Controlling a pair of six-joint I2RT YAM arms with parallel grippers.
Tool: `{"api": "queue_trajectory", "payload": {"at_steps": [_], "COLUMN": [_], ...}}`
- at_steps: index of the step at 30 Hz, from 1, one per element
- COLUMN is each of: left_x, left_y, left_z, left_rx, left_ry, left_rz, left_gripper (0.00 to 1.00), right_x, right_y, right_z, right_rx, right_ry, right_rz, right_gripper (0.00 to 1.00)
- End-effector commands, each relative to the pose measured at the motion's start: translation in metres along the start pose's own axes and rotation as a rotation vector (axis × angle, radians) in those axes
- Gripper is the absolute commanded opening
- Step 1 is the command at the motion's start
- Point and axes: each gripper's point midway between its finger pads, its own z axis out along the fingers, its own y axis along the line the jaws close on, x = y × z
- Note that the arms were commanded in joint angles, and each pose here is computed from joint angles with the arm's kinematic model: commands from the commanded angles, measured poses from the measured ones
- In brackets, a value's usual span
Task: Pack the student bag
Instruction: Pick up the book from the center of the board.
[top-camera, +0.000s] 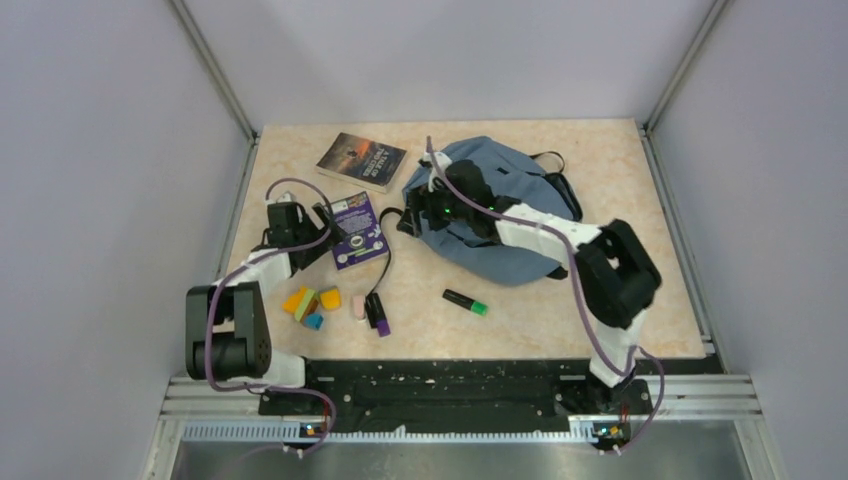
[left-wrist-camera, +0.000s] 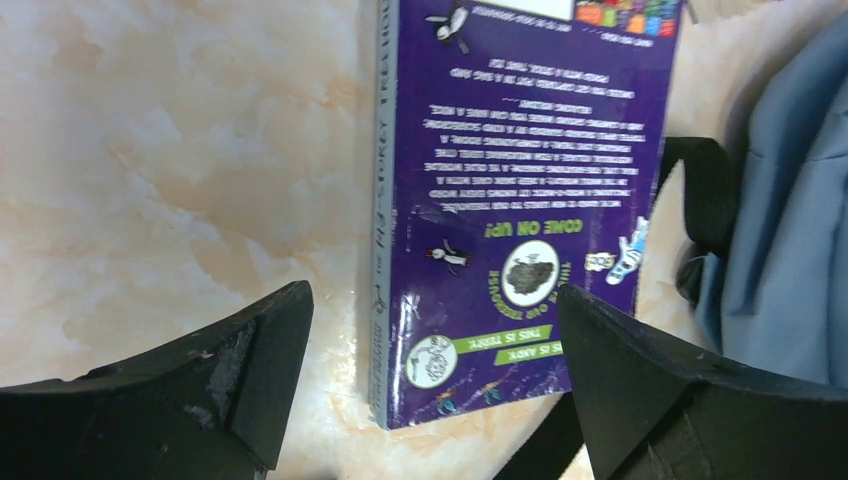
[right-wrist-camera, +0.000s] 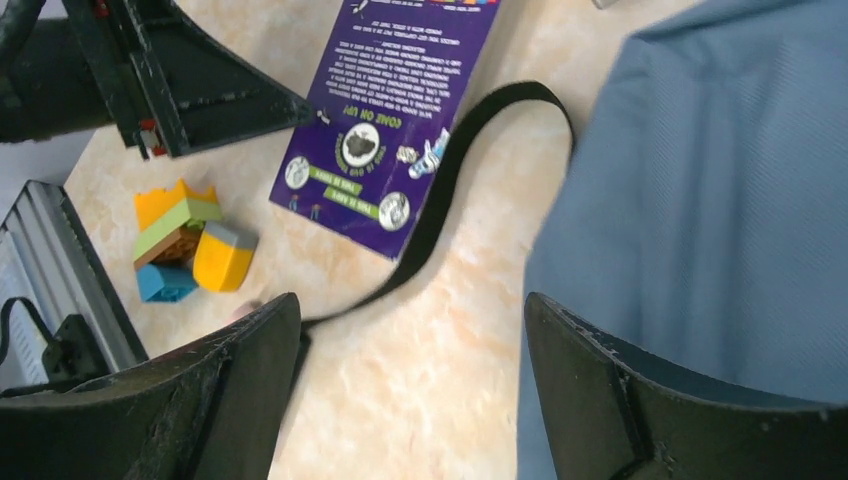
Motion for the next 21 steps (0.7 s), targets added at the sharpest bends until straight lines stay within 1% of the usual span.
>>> {"api": "queue_trajectory", "payload": {"at_steps": [1, 4, 8, 12, 14, 16, 21], "left_x": [-0.01, -0.006, -0.005, -0.005, -0.004, -0.004, 0.0], "left_y": [-0.007, -0.009, -0.012, -0.014, -0.015, -0.016, -0.017], "left_z": [0.01, 0.017, 0.022, 0.026, 0.027, 0.028, 0.031], "left_rx": [0.049, 0.078, 0.098, 0.116, 0.125, 0.131, 0.145], "left_ry": [0.009, 0.038, 0.057, 0.076, 0.081, 0.085, 0.101], "left_rz": [-0.017, -0.032, -0.038, -0.044, -0.048, -0.05, -0.053], "left_gripper": [0.96, 0.96, 0.93, 0.85, 0.81, 0.75, 0.65], "right_x": [-0.011, -0.021, -0.025, -0.017, -0.007, -0.002, 0.009], "right_y": [0.022, 0.022, 0.013, 0.002, -0.005, -0.01, -0.017], "right_z": [0.046, 0.075, 0.111, 0.141, 0.156, 0.168, 0.188], "right_rx": [-0.104, -0.134, -0.121, -0.113, -0.112, -0.107, -0.105], "right_ry": [0.024, 0.018, 0.028, 0.057, 0.076, 0.087, 0.125], "right_rz": [-0.004, 0.012, 0.025, 0.046, 0.051, 0.051, 0.054], "right_gripper": [0.81, 0.81, 0.79, 0.74, 0.73, 0.72, 0.71]}}
